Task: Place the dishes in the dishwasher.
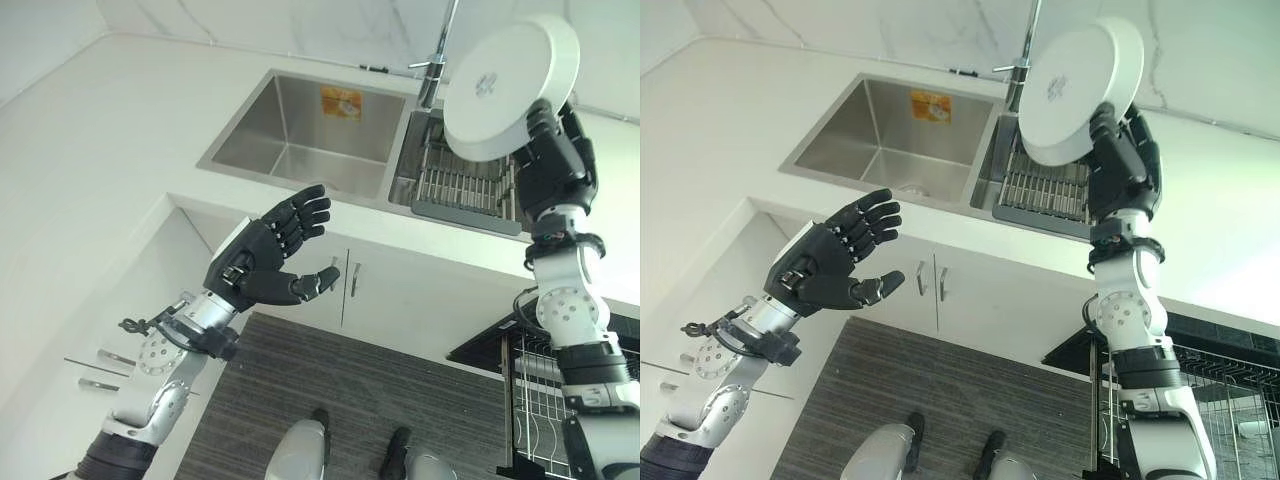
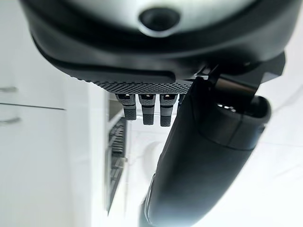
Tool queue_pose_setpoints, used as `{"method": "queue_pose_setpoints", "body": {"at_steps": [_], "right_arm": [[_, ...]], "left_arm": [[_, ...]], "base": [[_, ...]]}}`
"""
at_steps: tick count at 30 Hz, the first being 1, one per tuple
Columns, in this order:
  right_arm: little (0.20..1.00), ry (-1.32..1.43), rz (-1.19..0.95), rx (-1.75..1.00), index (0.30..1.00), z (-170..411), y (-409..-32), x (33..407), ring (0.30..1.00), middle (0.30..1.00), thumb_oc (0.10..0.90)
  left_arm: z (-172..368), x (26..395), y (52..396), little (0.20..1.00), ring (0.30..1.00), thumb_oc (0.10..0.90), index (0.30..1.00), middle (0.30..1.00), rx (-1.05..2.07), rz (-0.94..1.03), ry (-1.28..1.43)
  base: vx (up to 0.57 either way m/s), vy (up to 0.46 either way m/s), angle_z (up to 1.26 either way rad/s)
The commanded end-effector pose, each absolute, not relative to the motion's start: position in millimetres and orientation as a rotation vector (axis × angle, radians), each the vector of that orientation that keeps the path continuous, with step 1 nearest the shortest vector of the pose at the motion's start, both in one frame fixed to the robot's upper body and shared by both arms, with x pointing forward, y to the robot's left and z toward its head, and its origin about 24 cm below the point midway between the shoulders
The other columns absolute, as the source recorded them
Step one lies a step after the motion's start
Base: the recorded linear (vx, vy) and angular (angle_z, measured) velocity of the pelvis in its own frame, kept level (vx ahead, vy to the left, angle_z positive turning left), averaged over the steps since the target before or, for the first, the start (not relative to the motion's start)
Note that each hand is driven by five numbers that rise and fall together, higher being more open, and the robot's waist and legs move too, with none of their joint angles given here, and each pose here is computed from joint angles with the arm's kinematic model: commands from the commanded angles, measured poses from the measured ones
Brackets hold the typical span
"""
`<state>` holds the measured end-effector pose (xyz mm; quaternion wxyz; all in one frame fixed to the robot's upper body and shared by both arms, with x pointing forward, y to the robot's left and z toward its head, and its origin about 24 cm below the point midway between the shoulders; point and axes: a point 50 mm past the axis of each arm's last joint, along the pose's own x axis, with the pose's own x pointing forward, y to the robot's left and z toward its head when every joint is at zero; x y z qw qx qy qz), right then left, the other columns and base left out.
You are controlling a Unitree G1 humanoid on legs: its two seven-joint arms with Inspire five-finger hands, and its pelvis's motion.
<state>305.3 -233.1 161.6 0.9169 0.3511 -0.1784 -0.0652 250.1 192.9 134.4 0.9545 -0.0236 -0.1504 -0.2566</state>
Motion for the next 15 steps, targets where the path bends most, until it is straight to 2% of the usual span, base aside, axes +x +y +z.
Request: {"method": "queue_pose_setpoints", "body": {"at_steps": [1, 6, 15], "right_arm": [[0.3, -0.64, -0.076, 0.661, 0.3, 208.0, -239.8, 296.1, 0.3, 0.3, 0.4], [0.3, -0.609, -0.063, 0.75, 0.3, 179.8, -236.3, 273.2, 0.3, 0.3, 0.4], [0.3, -0.527, -0.004, 0.857, 0.3, 152.3, -223.3, 255.1, 0.3, 0.3, 0.4]], "left_arm": [[164.9, 235.4, 188.2, 0.9, 0.9, 0.8, 0.9, 0.9, -0.047, -0.517, -0.534], [166.8, 232.6, 191.7, 0.9, 0.9, 0.8, 0.9, 0.9, -0.053, -0.499, -0.552], [167.7, 229.5, 195.1, 0.9, 0.9, 0.8, 0.9, 0.9, -0.051, -0.485, -0.559]], "base": [[-0.07, 0.135, -0.25], [-0.06, 0.108, -0.23], [-0.07, 0.06, -0.38]]}}
